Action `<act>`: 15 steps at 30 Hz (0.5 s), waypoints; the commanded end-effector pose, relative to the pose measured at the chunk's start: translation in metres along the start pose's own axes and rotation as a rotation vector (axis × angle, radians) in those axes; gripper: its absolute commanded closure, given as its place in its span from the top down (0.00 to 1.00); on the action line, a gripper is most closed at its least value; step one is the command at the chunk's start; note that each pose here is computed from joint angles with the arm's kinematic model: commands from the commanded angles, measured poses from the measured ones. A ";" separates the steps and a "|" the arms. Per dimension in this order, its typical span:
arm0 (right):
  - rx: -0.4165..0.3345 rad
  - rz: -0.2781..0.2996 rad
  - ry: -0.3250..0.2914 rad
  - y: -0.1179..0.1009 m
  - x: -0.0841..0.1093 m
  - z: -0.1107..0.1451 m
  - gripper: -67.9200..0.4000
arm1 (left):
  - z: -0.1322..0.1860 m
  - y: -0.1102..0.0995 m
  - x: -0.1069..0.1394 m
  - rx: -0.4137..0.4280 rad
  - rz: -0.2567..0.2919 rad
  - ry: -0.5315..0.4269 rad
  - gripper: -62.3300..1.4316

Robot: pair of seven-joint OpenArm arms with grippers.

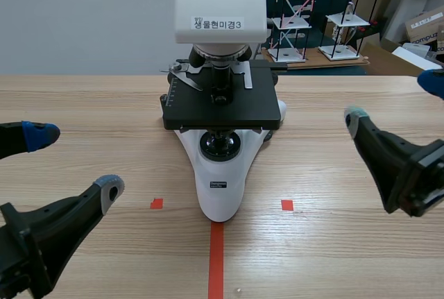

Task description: Point at the eyepiece

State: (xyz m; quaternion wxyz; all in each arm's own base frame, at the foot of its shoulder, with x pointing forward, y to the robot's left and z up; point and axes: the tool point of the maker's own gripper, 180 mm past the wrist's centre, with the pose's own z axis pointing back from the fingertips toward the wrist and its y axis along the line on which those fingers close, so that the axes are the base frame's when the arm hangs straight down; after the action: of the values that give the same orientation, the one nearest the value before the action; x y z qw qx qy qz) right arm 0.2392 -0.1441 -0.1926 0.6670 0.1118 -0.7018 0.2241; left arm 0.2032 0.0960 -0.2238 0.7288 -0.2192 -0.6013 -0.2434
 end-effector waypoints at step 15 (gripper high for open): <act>-0.086 0.473 -0.136 -0.077 0.086 -0.052 0.05 | -0.001 -0.002 0.009 -0.004 0.005 -0.034 1.00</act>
State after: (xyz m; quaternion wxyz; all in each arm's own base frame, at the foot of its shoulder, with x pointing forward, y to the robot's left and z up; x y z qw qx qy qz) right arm 0.3097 -0.1743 -0.1056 0.5651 -0.0685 -0.7510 0.3345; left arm 0.2033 0.0960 -0.2237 0.7287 -0.2191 -0.6015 -0.2434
